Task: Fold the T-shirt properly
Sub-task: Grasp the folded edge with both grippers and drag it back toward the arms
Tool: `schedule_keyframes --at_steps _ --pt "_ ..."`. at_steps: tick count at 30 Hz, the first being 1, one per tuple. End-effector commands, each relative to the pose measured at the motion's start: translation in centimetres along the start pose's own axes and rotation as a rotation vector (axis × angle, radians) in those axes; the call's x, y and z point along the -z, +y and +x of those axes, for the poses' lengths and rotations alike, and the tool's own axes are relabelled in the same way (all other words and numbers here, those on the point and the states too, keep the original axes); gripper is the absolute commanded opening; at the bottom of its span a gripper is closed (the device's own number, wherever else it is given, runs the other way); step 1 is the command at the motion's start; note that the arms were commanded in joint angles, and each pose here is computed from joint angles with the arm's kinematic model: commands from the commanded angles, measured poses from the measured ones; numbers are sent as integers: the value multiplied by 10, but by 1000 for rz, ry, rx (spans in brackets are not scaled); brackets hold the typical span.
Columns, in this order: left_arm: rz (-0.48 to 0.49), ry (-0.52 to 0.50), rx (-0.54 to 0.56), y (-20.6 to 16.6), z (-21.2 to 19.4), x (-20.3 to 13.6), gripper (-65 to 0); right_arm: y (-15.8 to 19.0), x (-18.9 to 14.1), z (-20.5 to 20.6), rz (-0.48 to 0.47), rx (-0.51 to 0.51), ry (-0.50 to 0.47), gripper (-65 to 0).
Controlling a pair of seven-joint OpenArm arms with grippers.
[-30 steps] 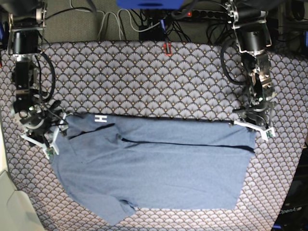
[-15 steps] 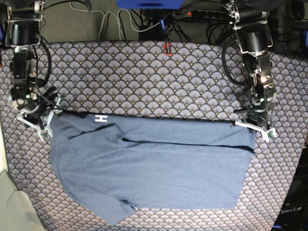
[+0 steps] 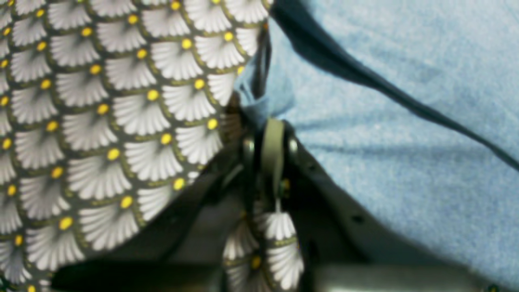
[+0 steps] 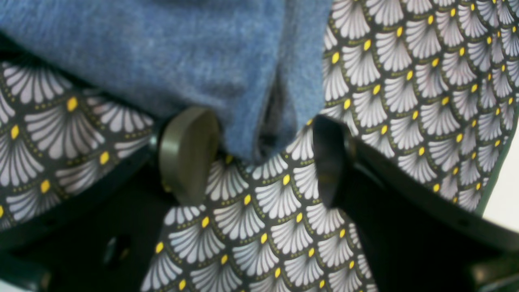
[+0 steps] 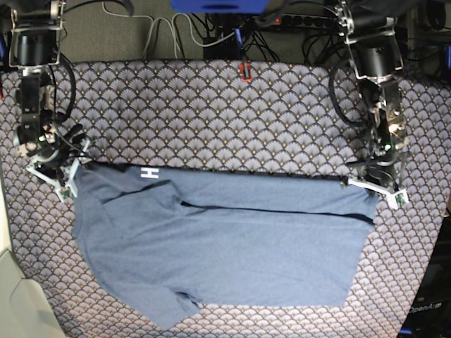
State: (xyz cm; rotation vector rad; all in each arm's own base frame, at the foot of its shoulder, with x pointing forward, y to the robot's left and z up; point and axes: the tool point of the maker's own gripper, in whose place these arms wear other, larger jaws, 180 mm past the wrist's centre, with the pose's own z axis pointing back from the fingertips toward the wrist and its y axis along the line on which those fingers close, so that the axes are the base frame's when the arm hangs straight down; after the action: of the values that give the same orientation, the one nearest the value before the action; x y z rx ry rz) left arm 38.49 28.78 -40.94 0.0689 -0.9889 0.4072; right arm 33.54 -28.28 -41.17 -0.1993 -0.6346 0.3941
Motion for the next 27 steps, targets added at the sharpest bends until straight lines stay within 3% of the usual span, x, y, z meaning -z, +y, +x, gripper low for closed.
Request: schedule_keyframes --at_steps 1,13,27 --pt "4 -74 3 1 28 0 -648 -12 -5 17 -22 -5 -50 -300" --pt "2 -73 5 1 27 0 -648 -12 -5 19 -22 -4 -54 -650" --pt "26 -66 46 20 26 -6 -648 -11 -9 5 -24 -24 -27 -650"
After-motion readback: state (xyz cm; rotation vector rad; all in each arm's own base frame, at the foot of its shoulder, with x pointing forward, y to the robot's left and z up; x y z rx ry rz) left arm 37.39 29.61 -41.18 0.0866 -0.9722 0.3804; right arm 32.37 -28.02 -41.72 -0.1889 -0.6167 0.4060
